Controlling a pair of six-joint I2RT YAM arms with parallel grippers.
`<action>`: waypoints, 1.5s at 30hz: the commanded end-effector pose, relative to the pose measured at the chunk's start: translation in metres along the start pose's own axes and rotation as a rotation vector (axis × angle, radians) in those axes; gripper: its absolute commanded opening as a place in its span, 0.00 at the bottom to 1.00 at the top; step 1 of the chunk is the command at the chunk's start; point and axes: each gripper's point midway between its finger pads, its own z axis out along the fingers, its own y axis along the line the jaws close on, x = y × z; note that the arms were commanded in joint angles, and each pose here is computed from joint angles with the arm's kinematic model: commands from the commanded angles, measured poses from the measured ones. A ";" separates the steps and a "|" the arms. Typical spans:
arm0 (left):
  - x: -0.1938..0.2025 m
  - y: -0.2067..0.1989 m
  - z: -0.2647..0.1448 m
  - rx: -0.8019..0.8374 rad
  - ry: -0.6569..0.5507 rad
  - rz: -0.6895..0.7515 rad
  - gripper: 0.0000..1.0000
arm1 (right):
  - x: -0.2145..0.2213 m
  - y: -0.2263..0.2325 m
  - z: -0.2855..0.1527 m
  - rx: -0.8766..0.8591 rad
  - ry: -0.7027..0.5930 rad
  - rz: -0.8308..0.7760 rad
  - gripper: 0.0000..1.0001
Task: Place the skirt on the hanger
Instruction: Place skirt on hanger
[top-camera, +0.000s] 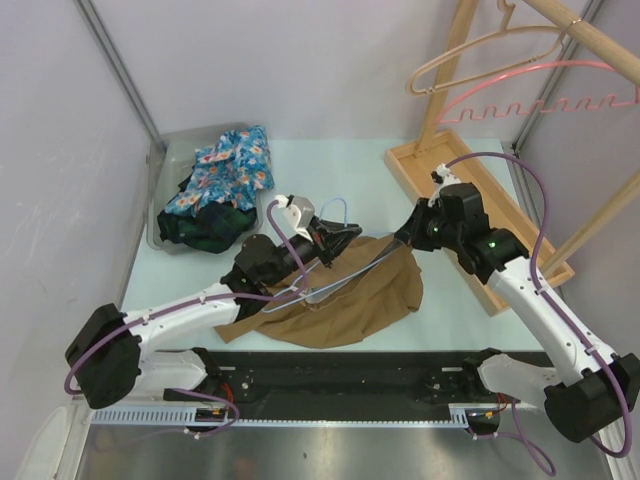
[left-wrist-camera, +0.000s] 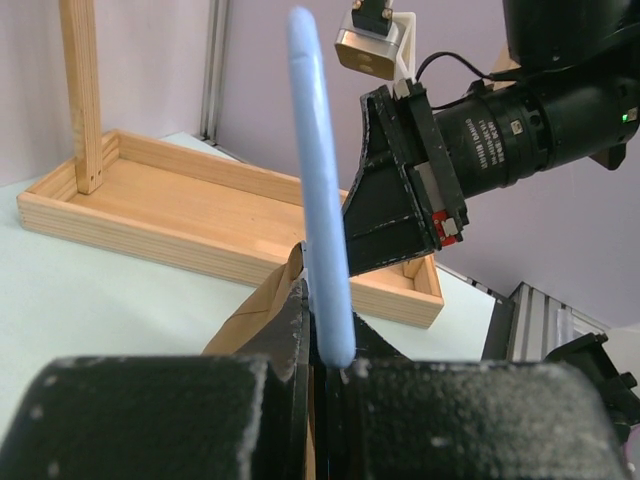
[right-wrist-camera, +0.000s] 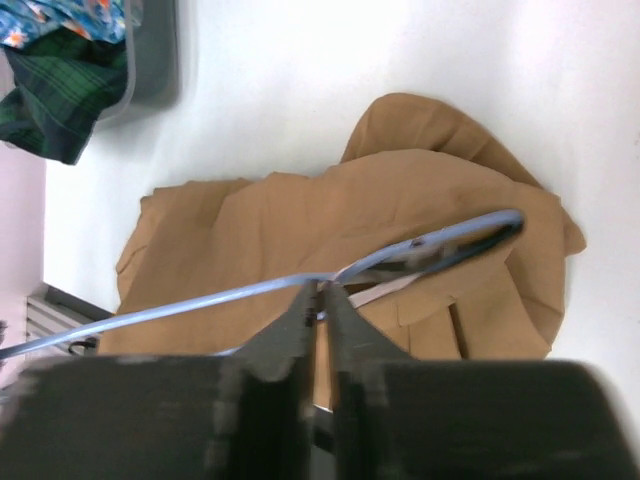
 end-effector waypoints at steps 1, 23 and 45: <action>-0.043 -0.027 0.012 0.091 -0.133 0.014 0.00 | -0.031 0.040 -0.017 -0.138 -0.092 0.032 0.21; -0.089 -0.029 0.012 0.047 -0.183 0.123 0.00 | -0.084 0.017 -0.079 -0.018 -0.344 -0.080 0.49; -0.161 -0.066 -0.041 0.357 0.050 0.311 0.00 | -0.049 0.150 -0.140 -0.845 -0.136 -0.831 0.73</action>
